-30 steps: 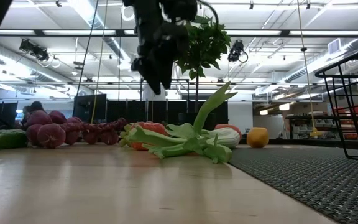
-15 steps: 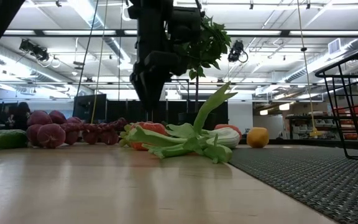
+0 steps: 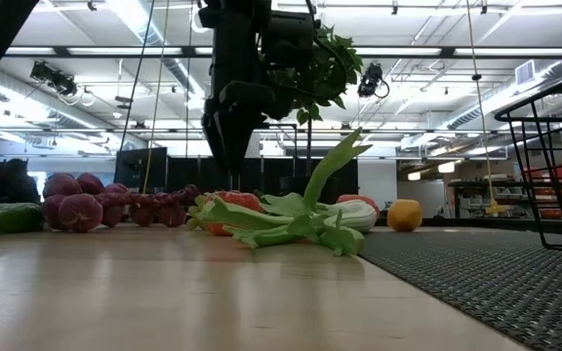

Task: Build produce basket
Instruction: Put the bottom squash into the black wire basket

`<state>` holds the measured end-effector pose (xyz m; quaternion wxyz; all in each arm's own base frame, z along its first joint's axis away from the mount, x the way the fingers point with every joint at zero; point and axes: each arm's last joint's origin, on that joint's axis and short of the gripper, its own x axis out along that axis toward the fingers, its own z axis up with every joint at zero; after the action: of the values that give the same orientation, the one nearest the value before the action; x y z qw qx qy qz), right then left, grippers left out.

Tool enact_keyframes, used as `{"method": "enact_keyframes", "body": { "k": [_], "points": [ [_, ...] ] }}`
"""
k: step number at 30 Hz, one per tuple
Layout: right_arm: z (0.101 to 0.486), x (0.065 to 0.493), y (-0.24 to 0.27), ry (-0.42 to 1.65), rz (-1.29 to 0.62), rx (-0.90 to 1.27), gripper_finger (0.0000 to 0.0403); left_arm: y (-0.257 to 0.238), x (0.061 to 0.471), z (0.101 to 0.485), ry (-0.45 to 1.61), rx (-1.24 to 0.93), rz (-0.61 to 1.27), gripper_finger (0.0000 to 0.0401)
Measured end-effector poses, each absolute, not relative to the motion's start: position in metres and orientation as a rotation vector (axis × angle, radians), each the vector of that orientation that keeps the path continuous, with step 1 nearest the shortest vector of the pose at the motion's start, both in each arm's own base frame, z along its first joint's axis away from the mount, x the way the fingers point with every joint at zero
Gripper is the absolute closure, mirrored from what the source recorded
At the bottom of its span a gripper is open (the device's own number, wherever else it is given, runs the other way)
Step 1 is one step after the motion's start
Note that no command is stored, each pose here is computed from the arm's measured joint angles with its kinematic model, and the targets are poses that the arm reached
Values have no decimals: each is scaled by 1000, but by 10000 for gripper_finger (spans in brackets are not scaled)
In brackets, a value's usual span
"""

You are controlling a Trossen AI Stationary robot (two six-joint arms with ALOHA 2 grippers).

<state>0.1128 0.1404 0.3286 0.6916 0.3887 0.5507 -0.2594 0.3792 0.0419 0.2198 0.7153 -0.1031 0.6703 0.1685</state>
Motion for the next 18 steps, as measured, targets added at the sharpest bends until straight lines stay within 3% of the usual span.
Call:
{"method": "enact_keyframes", "body": {
  "k": [10, 18],
  "points": [
    [329, 114, 142, 1219, -571, 904, 10, 43, 384, 206, 1538, -121, 274, 86],
    [330, 116, 144, 1202, -562, 921, 10, 46, 393, 186, 1551, -178, 264, 86]
  ]
}}
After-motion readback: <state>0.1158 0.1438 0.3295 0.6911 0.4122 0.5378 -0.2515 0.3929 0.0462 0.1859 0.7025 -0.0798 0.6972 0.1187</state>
